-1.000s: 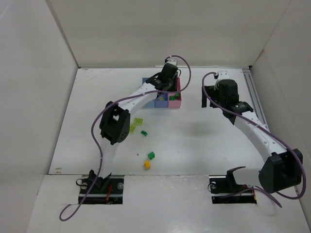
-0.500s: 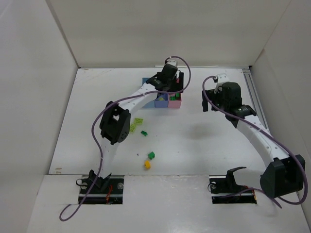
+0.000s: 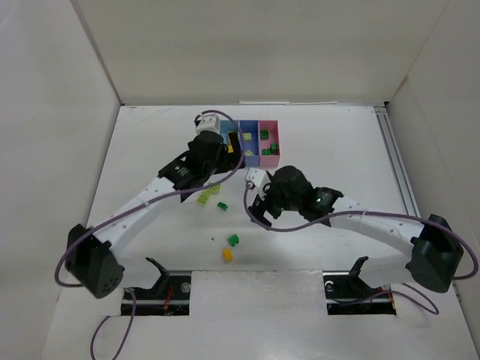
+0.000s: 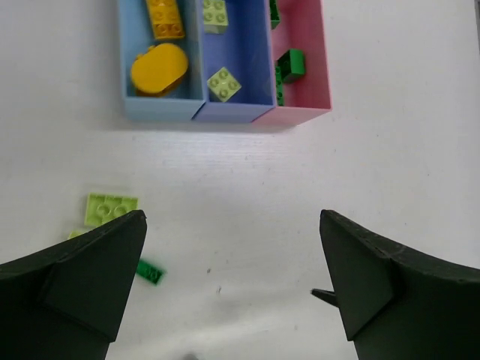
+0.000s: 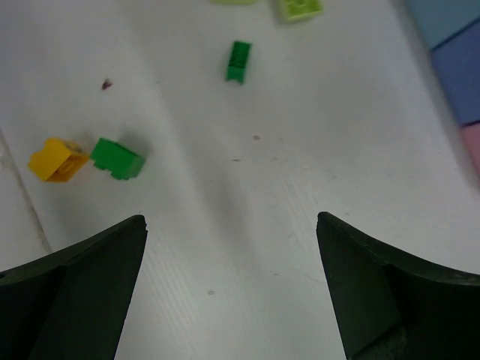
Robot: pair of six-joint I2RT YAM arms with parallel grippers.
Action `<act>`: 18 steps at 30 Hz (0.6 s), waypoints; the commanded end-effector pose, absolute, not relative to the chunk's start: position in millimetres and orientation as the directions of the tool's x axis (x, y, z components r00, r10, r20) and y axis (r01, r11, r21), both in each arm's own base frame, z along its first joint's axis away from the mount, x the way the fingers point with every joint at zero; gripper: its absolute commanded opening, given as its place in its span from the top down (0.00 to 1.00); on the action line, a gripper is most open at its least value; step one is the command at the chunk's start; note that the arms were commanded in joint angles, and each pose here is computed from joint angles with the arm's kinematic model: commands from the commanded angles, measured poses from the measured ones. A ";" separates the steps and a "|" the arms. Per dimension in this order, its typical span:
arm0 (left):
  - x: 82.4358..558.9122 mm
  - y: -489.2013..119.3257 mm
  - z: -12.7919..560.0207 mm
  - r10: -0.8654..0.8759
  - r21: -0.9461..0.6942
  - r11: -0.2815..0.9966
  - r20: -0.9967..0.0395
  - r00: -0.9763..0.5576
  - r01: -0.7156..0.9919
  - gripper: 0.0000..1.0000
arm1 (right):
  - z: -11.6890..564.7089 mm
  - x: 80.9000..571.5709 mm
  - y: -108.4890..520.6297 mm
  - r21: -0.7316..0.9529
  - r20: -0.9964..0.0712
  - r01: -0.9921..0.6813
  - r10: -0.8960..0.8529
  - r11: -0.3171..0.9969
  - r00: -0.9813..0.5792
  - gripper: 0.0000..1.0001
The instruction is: Sort the legos into containers by color
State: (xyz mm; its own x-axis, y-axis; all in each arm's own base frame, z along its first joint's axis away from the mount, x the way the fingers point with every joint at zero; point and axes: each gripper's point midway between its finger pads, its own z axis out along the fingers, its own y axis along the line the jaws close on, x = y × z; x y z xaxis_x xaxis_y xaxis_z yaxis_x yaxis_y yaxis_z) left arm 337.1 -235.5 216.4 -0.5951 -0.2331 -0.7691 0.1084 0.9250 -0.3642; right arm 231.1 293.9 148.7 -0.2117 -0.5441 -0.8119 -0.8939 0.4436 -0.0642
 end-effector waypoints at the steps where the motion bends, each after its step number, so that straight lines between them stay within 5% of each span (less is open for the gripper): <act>1: 305.5 -204.1 201.9 -0.360 -0.419 0.907 -0.718 -0.596 -0.043 0.00 | 144.5 198.5 332.7 -0.094 -0.828 -0.956 -0.554 0.277 -0.079 0.01; 8: 235.7 -175.6 177.4 -0.456 -0.498 0.860 -0.649 -0.609 -0.113 0.00 | 76.2 162.6 344.5 -0.110 -0.735 -0.977 -0.677 0.180 -0.042 0.01; 18: 219.9 -168.4 175.5 -0.467 -0.517 0.849 -0.639 -0.611 -0.107 0.00 | 36.9 171.5 376.7 -0.174 -0.692 -0.976 -0.721 0.134 0.025 0.02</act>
